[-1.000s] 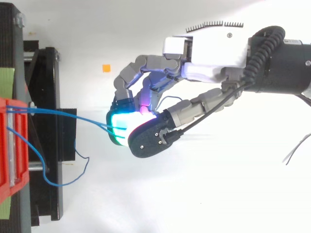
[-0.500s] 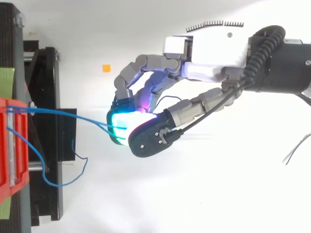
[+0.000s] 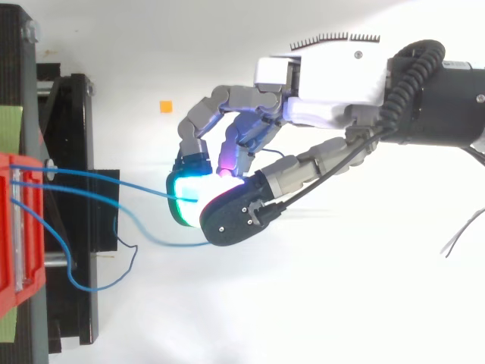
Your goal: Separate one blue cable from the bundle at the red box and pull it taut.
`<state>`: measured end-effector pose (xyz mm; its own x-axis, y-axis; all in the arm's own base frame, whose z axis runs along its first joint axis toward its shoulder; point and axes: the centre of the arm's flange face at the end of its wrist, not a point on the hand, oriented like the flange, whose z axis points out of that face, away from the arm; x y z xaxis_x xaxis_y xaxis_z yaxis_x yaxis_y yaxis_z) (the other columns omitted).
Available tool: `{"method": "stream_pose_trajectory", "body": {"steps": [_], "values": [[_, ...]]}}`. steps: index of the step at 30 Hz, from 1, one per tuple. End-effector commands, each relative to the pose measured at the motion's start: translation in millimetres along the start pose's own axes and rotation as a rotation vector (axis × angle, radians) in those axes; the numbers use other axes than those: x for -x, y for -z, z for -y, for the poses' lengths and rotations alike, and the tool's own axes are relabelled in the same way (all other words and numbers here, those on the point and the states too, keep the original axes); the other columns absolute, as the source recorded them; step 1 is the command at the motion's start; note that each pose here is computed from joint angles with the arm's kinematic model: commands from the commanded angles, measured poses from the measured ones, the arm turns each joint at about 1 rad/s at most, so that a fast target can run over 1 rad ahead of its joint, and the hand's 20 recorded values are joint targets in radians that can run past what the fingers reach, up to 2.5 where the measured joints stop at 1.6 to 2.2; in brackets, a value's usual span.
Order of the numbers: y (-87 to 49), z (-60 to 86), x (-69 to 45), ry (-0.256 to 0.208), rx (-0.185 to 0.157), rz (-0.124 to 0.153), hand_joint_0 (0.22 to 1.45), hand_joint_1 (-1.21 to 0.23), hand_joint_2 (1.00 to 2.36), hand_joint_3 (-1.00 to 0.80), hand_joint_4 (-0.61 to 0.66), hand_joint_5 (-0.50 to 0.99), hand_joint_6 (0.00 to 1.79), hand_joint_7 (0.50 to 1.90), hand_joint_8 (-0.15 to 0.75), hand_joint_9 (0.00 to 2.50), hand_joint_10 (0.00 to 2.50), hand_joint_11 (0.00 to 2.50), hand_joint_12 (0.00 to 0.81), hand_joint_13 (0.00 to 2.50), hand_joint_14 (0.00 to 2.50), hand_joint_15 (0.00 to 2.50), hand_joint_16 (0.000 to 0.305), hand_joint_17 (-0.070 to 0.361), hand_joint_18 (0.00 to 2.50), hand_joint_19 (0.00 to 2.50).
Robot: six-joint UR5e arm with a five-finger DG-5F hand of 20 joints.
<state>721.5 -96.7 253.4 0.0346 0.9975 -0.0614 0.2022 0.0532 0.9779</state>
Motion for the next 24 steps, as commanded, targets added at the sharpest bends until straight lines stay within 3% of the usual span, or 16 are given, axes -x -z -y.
{"method": "stream_pose_trajectory", "body": {"steps": [1, 7, 11, 21, 24], "values": [[-0.1, -0.1, -0.7, 0.000, 0.000, 0.000, 0.66, -0.88, 1.01, -0.13, -0.27, -0.12, 0.93, 1.03, 0.273, 0.66, 0.82, 1.03, 0.327, 0.99, 0.00, 1.33, 0.037, 0.083, 0.63, 0.82], [-0.1, -0.1, 0.3, 0.003, 0.002, 0.000, 0.66, -0.88, 1.01, -0.13, -0.26, -0.12, 0.94, 1.02, 0.273, 0.65, 0.82, 1.03, 0.321, 0.95, 0.34, 1.31, 0.037, 0.084, 0.67, 0.91], [0.0, 0.0, 0.4, 0.003, 0.000, 0.001, 0.66, -0.88, 1.01, -0.13, -0.26, -0.12, 0.94, 1.03, 0.274, 0.65, 0.82, 1.03, 0.320, 0.95, 0.39, 1.30, 0.038, 0.085, 0.69, 0.92], [0.8, -0.6, 0.2, 0.006, -0.003, -0.002, 0.66, -0.88, 1.01, -0.13, -0.27, -0.12, 0.93, 1.04, 0.276, 0.68, 0.81, 1.03, 0.326, 0.97, 0.23, 1.34, 0.038, 0.086, 0.71, 0.90], [7.1, -12.4, -0.8, 0.021, -0.002, 0.004, 0.66, -0.88, 1.01, -0.13, -0.27, -0.12, 0.94, 1.04, 0.276, 0.68, 0.81, 1.03, 0.332, 0.98, 0.19, 1.34, 0.038, 0.086, 0.71, 0.91]]}}
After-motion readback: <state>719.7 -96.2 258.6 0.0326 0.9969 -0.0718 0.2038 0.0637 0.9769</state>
